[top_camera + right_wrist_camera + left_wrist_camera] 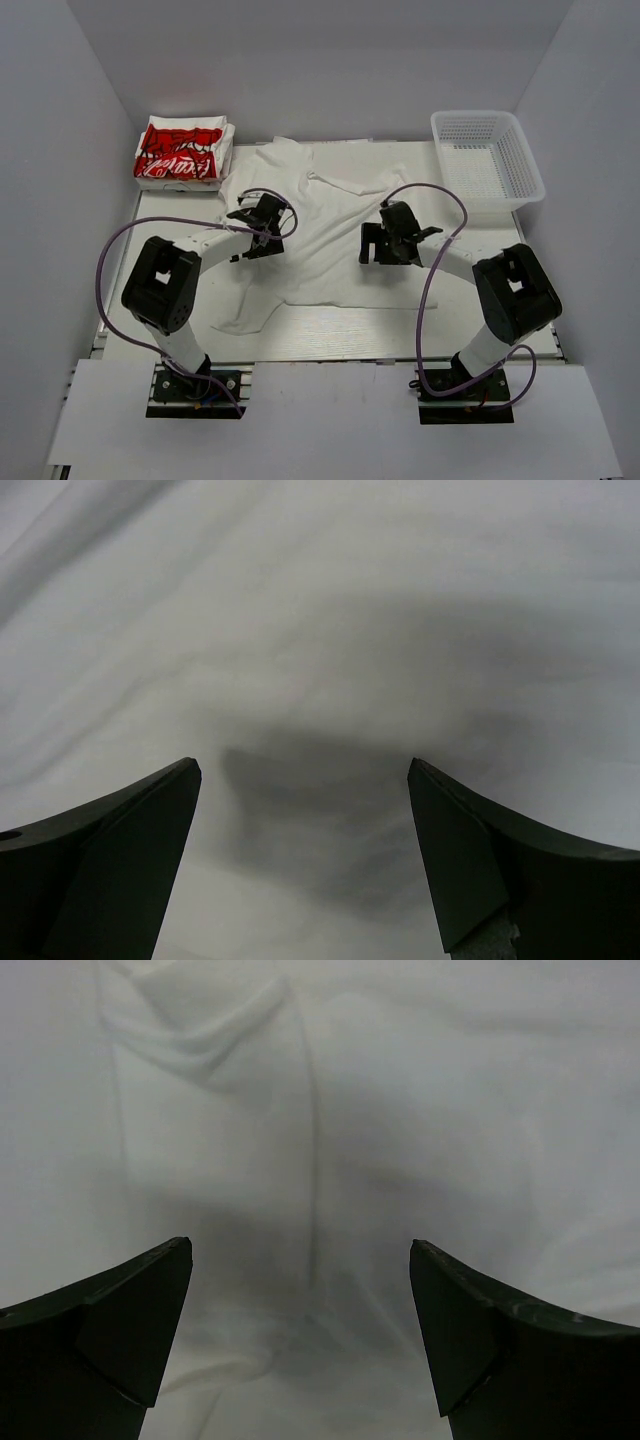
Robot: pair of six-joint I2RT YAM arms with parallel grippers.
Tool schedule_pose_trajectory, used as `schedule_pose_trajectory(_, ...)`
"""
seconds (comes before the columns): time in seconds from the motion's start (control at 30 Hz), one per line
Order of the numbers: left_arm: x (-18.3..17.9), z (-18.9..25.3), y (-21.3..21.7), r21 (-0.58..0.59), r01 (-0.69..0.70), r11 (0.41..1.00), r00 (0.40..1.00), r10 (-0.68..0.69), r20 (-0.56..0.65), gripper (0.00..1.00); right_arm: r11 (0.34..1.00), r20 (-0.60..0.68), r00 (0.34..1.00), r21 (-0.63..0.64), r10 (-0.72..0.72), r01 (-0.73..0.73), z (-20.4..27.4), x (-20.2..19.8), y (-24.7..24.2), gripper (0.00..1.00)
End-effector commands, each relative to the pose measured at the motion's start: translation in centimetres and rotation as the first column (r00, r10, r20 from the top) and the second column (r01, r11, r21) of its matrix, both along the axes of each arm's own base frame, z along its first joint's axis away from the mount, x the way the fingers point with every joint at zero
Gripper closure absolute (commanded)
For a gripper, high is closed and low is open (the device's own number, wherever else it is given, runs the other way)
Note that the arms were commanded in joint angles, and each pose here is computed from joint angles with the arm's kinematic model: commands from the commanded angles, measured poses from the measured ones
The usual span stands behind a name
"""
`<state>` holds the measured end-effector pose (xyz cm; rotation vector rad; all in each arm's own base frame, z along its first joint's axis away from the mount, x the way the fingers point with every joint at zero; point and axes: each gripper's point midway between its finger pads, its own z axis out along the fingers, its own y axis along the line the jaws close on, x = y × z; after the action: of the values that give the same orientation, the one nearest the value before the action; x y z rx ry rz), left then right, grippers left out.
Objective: Fold and stack the t-shirts
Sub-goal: Flatten out the tshirt
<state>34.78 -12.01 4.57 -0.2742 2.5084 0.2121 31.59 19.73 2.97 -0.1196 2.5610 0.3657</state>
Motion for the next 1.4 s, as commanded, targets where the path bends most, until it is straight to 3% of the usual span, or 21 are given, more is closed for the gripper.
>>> schedule_pose_trajectory(0.0, -2.7, -0.5, 3.9, 0.113, -0.152, 0.982, 0.987, 0.158, -0.041, 0.01, 0.998, -0.020, 0.998, 0.002, -0.059, 0.059, -1.1, -0.7, -1.0, 0.10)
schedule_pose_trajectory(0.23, -6.6, -3.0, 7.5, 0.187, -0.262, 0.947, 0.955, 0.283, -0.095, 0.01, 0.982, -0.095, 0.978, -0.065, -0.184, 0.179, -3.4, -2.2, -4.2, 0.10)
schedule_pose_trajectory(0.37, -8.5, -1.7, 11.3, 0.284, -0.412, 0.866, 0.890, 0.449, -0.079, 0.01, 0.969, -0.103, 0.964, -0.060, -0.243, 0.238, -3.4, -2.3, -5.5, 0.10)
schedule_pose_trajectory(0.43, -8.3, -0.3, 11.8, 0.230, -0.495, 0.838, 0.859, 0.512, -0.020, 0.01, 0.964, -0.108, 0.959, -0.064, -0.264, 0.258, -3.6, -2.3, -6.0, 0.10)
schedule_pose_trajectory(0.53, -8.9, -0.3, 11.7, 0.132, -0.507, 0.852, 0.859, 0.513, -0.009, 0.01, 0.947, -0.144, 0.938, -0.111, -0.315, 0.301, -4.4, -2.9, -7.7, 0.10)
schedule_pose_trajectory(0.7, -9.9, -0.8, 12.5, 0.107, -0.541, 0.834, 0.838, 0.546, -0.014, 0.01, 0.920, -0.139, 0.913, -0.144, -0.384, 0.365, -4.4, -3.1, -10.7, 0.10)
schedule_pose_trajectory(0.83, -12.0, -0.4, 14.9, 0.158, -0.667, 0.728, 0.739, 0.674, 0.011, 0.01, 0.893, -0.135, 0.886, -0.150, -0.445, 0.425, -3.8, -3.0, -12.7, 0.10)
schedule_pose_trajectory(1.0, -12.1, 0.1, 15.5, -0.002, -0.739, 0.674, 0.673, 0.738, 0.045, 0.01, 0.902, -0.156, 0.888, -0.093, -0.432, 0.422, -3.3, -2.7, -12.6, 0.10)
schedule_pose_trajectory(1.03, -11.2, 1.0, 15.1, -0.080, -0.733, 0.676, 0.673, 0.737, 0.061, 0.01, 0.903, -0.154, 0.890, -0.093, -0.429, 0.420, -3.3, -2.7, -12.7, 0.10)
schedule_pose_trajectory(1.17, -10.0, 2.2, 13.9, -0.180, -0.675, 0.716, 0.722, 0.691, 0.043, 0.01, 0.942, -0.103, 0.937, -0.028, -0.334, 0.333, -1.7, -2.0, -11.4, 0.10)
schedule_pose_trajectory(1.23, -8.5, 3.7, 12.2, -0.218, -0.559, 0.800, 0.812, 0.582, 0.056, 0.01, 0.964, -0.036, 0.964, 0.037, -0.263, 0.265, 0.3, -1.1, -10.3, 0.10)
schedule_pose_trajectory(1.33, -5.8, 6.7, 10.0, -0.309, -0.355, 0.882, 0.899, 0.412, 0.144, 0.01, 0.978, 0.047, 0.979, 0.079, -0.199, 0.195, 3.1, -0.5, -9.3, 0.10)
schedule_pose_trajectory(1.37, -3.8, 8.4, 8.7, -0.363, -0.261, 0.894, 0.906, 0.356, 0.227, 0.01, 0.979, 0.088, 0.977, 0.077, -0.196, 0.190, 4.2, -0.1, -9.4, 0.10)
